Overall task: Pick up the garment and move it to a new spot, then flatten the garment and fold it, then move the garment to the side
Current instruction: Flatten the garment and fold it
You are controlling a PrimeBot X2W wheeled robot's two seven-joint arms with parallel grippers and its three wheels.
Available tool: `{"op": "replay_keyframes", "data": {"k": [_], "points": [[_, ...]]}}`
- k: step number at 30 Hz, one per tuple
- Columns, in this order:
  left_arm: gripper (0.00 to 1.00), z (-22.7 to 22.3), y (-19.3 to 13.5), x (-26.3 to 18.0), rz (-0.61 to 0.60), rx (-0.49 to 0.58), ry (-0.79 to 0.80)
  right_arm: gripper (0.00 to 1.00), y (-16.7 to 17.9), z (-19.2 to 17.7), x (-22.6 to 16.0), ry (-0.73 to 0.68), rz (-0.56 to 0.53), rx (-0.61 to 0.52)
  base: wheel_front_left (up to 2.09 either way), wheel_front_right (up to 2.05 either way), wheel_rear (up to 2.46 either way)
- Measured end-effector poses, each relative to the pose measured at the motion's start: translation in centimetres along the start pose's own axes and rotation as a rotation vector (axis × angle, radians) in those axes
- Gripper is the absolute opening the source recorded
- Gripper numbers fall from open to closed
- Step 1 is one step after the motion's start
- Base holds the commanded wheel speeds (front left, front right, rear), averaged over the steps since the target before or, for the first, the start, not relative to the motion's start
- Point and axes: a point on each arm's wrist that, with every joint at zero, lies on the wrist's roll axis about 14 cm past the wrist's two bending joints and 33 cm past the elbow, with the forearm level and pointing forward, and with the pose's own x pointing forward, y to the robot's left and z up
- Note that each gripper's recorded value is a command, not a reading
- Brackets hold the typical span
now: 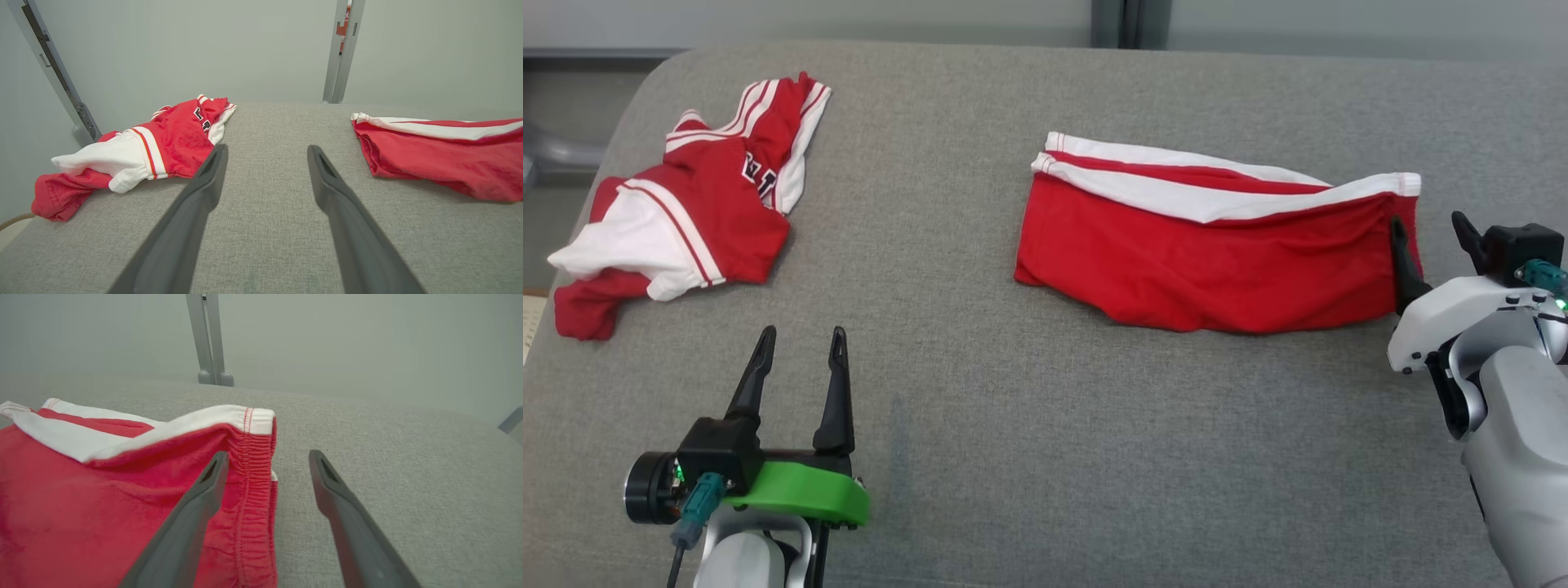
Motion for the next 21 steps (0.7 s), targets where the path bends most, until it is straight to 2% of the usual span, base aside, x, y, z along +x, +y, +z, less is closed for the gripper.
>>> {"op": "replay_keyframes", "data": {"k": [8, 13, 14, 15, 16, 21], "points": [[1.0, -1.4, 0.8, 0.7, 0.026, 0.012, 0.045, 1.0, 0.9, -6.7, 2.2, 0.191, 0.002, 0.051, 0.0, 0.0, 0.0], [1.0, -1.7, 1.4, 0.5, 0.043, 0.016, 0.056, 1.0, 1.7, -8.3, 2.7, 0.237, 0.002, 0.088, 0.0, 0.0, 0.0], [1.0, -1.8, 1.4, 0.5, 0.045, 0.016, 0.058, 0.92, 2.0, -8.4, 2.8, 0.238, -0.005, 0.123, 0.0, 0.0, 0.0], [1.0, -1.8, 1.5, 0.4, 0.045, 0.016, 0.059, 0.22, 2.3, -8.3, 2.9, 0.237, -0.01, 0.151, 0.0, 0.0, 0.0], [1.0, -1.8, 1.4, 0.4, 0.045, 0.015, 0.059, 0.0, 2.5, -8.3, 2.9, 0.238, -0.009, 0.163, 0.0, 0.0, 0.0], [1.0, -1.6, 1.4, 0.3, 0.045, 0.013, 0.053, 0.0, 2.7, -7.6, 2.7, 0.227, 0.002, 0.163, 0.0, 0.0, 0.0]]}}
